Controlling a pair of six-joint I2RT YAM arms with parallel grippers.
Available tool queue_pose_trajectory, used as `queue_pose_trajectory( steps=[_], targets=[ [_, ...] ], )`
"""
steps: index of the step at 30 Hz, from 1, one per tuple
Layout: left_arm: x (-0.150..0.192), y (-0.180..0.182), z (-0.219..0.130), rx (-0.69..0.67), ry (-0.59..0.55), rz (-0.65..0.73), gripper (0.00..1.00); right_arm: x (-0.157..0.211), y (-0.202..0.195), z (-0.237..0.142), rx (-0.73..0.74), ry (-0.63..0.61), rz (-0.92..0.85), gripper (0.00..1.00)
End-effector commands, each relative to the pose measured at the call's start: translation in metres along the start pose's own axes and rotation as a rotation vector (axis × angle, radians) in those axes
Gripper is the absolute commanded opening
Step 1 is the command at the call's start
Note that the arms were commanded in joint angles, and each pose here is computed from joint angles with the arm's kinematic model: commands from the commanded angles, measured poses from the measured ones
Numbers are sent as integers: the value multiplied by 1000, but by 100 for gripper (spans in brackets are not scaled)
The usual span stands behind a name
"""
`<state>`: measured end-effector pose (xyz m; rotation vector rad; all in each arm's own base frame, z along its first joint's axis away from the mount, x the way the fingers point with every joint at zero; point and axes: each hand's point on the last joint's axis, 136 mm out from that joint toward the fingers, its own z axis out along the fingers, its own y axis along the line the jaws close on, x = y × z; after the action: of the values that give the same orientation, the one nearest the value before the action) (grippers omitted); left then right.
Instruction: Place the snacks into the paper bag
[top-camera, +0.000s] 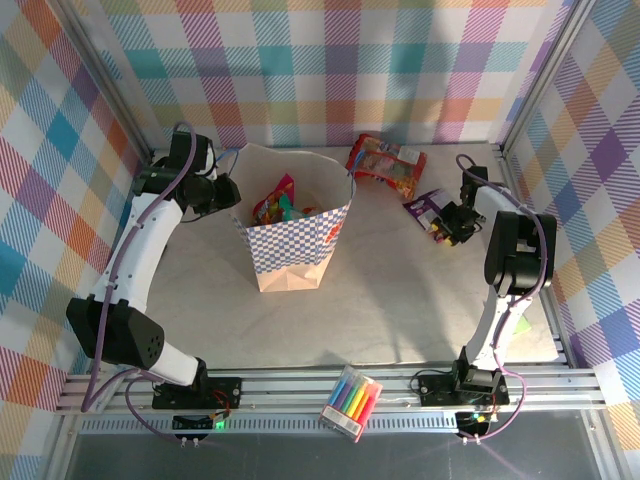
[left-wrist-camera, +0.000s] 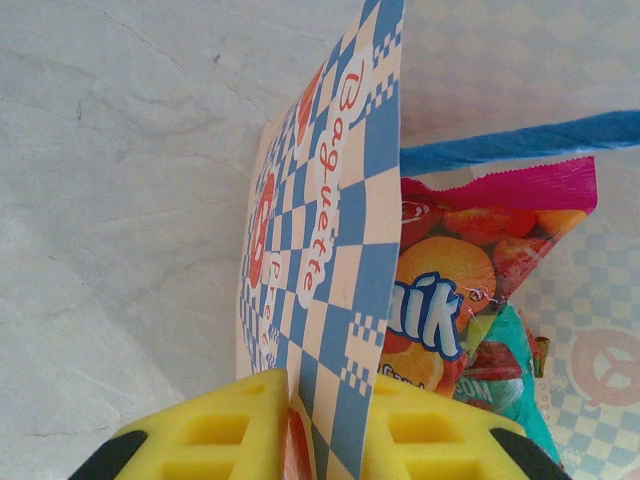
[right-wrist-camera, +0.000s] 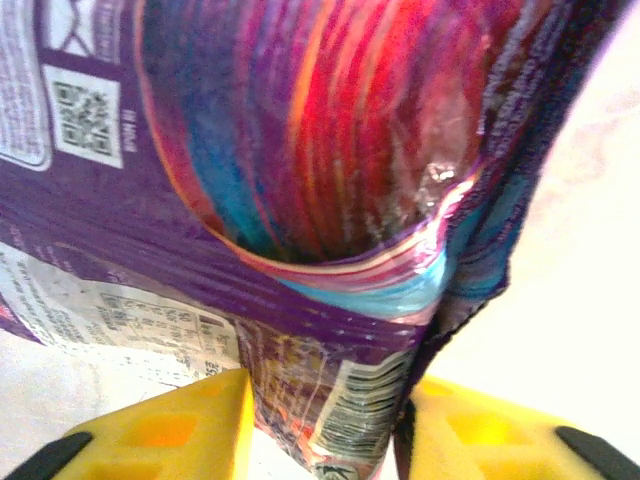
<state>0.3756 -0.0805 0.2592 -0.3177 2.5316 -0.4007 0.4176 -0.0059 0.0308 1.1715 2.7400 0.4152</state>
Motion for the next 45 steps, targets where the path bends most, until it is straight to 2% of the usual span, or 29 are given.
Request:
queue_pose_trajectory(
  steps=[1,6,14,19,29,37,41,45],
  targets=[
    [-3,2,-7,-10,-9,6,23,19,-9,0,1,71,17,37],
    [-4,2,-10,-7,-20,9,23,34,-20,-2,13,94,18,26],
    [-3,0,-18,12,-41,15,23,67,-29,-8,31,136,-18,22],
    [-4,-2,-23,24,-59,10,23,101,-19,-5,-23,187,-30,22],
    [0,-7,-27,59,-62,9,23,168,10,6,29,225,-168,23],
    [2,-7,-35,63,-74,12,23,190,23,12,21,240,-167,23],
    [3,-7,-35,67,-69,11,23,207,25,11,11,262,-152,28],
    [3,-8,-34,69,-66,10,23,229,35,11,-82,341,-94,35]
  ],
)
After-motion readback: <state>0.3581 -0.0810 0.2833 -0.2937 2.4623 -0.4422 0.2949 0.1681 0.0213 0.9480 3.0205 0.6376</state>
